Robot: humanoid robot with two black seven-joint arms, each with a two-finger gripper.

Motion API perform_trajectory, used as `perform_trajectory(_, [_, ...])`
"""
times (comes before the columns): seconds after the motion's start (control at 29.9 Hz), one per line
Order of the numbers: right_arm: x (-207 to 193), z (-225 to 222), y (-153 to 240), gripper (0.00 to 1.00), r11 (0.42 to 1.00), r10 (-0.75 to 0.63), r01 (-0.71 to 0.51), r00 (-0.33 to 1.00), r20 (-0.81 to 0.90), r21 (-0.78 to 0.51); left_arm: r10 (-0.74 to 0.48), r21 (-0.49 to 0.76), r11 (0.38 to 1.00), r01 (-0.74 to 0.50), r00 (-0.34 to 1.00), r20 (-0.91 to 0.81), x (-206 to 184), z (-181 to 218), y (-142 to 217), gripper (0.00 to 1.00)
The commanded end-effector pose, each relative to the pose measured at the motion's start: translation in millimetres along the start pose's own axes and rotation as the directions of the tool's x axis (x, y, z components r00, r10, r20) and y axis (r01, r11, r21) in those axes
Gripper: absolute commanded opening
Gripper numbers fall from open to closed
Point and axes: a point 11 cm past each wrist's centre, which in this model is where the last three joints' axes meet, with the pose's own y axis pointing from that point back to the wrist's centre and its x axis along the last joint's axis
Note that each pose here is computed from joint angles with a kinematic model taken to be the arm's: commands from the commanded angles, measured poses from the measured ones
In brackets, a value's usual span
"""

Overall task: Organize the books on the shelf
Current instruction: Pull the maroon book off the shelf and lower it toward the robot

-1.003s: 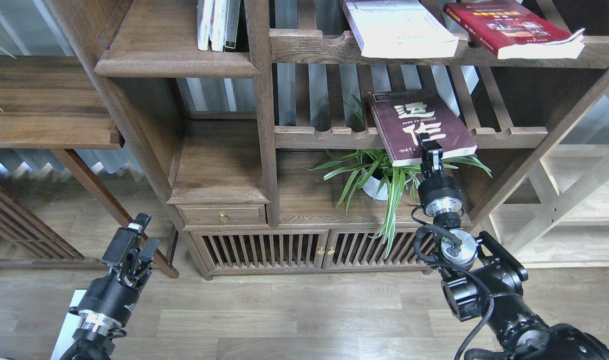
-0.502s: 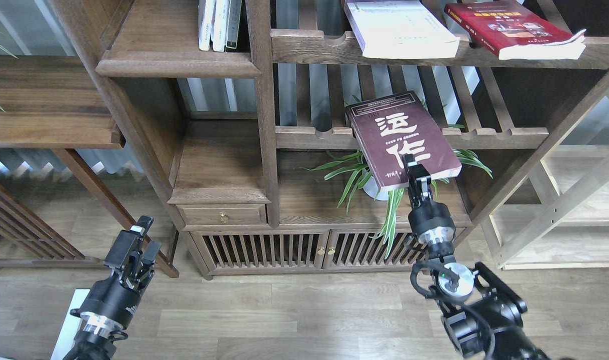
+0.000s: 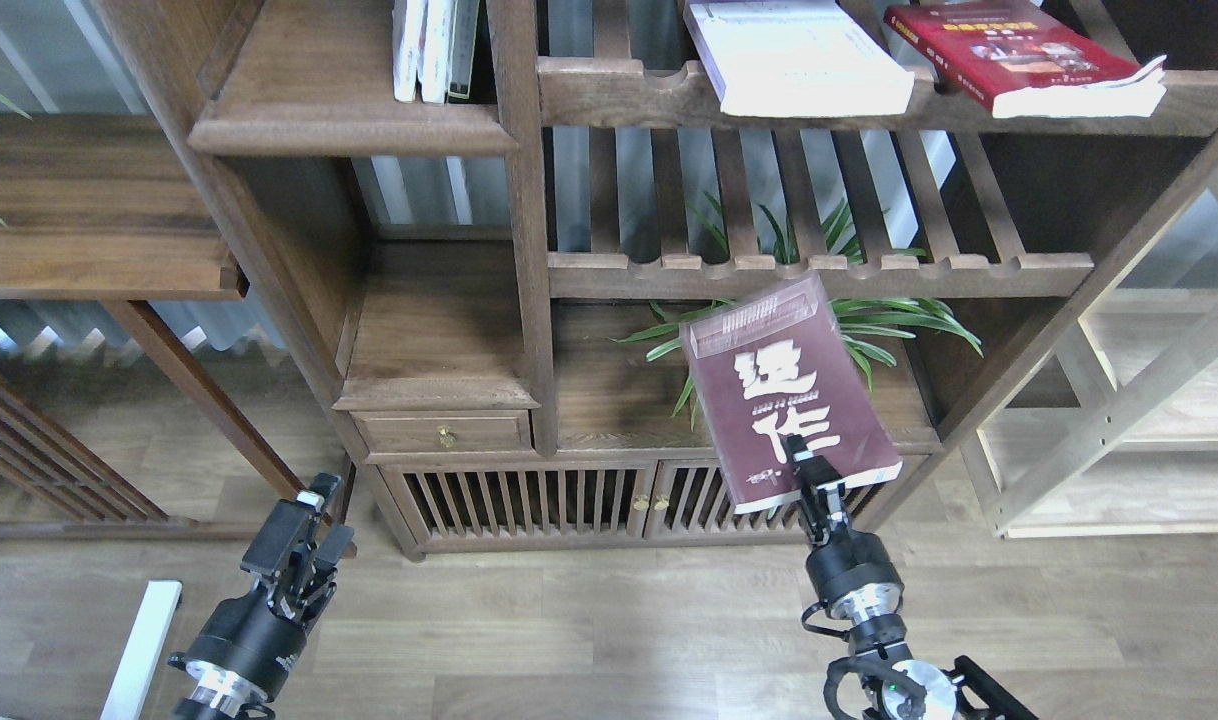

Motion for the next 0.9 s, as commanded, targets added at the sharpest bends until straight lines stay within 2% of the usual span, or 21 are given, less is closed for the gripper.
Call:
perform_trajectory(0.0, [-3.2,11.4,8.7,0.01,0.999,-0.015,0.014,1.000,-0.006,-0.032,0.047,0.034,0.998,-0.048,0.999,0.027,8.8,4.1,16.8,0.99])
perform_trajectory(0.23, [-6.1,50.5,23.8,0.01,0.984,-0.040,0.031,0.998,-0.049,-0.176,0.136,0.085,0.988,-0.132,0.989,-0.049,22.2,8.6,40.0,0.99])
perform_trajectory(0.43, [-11.6,90.9,30.0,0.01,0.942,-0.077,0.050,0.995,-0.069,-0.332,0.207,0.163,0.966,-0.199,0.978,-0.031,33.7,-0.2,59.0,0.99])
perform_trajectory(0.64, [-18.0,126.8,40.6,0.02,0.885,-0.114,0.070,0.991,-0.068,-0.461,0.232,0.233,0.946,-0.225,0.973,-0.001,36.8,-8.1,63.2,0.99])
perform_trajectory(0.87, [-17.6,149.3,54.2,0.02,0.834,-0.124,0.068,0.990,-0.066,-0.547,0.230,0.234,0.948,-0.217,0.973,-0.028,33.8,-9.3,60.2,0.99])
